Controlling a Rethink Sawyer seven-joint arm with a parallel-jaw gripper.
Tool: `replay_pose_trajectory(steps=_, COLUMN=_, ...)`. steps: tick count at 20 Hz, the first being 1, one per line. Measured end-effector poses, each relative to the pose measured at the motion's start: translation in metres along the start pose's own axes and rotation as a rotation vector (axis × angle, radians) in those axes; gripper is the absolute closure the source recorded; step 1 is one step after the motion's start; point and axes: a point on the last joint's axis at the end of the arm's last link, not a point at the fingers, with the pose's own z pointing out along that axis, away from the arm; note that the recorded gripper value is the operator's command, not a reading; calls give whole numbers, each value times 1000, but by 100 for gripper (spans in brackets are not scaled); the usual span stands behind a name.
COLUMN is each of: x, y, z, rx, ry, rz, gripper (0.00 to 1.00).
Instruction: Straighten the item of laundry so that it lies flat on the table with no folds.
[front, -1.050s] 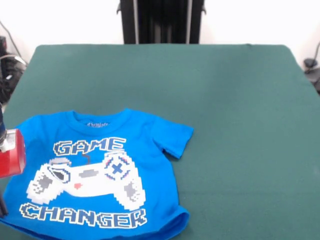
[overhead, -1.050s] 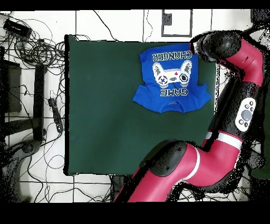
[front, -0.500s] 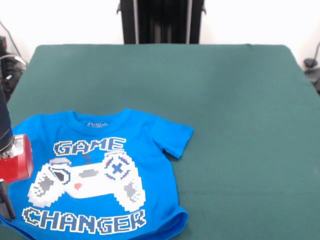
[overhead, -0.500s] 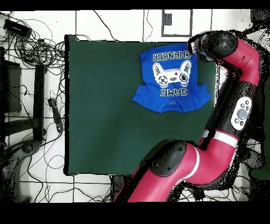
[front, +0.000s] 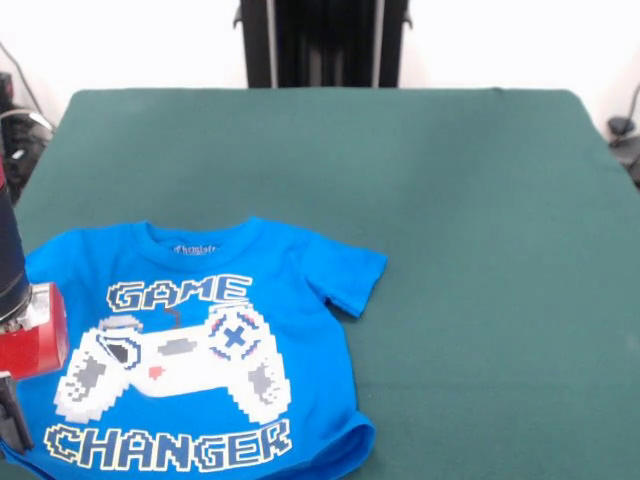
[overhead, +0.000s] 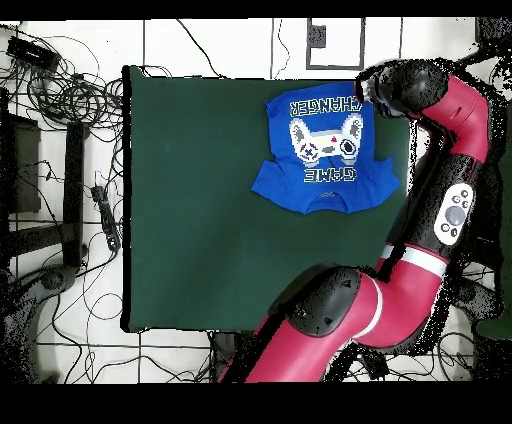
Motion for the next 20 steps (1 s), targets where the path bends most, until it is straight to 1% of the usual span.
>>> replay_pose_trajectory(steps=4, x=0, y=3, z=6, rx=-8, ry=1, rz=-11, gripper=100)
replay_pose_trajectory(steps=11, x=-2, y=8, z=17, rx=-28, ry=3, rz=-68, gripper=100)
replay_pose_trajectory(steps=16, x=4, y=1, z=26, rx=-50, ry=10, rz=-103, gripper=100)
replay_pose_trajectory(steps=20, x=6, y=-5, z=31, rx=-54, ry=16, rz=-115, gripper=100)
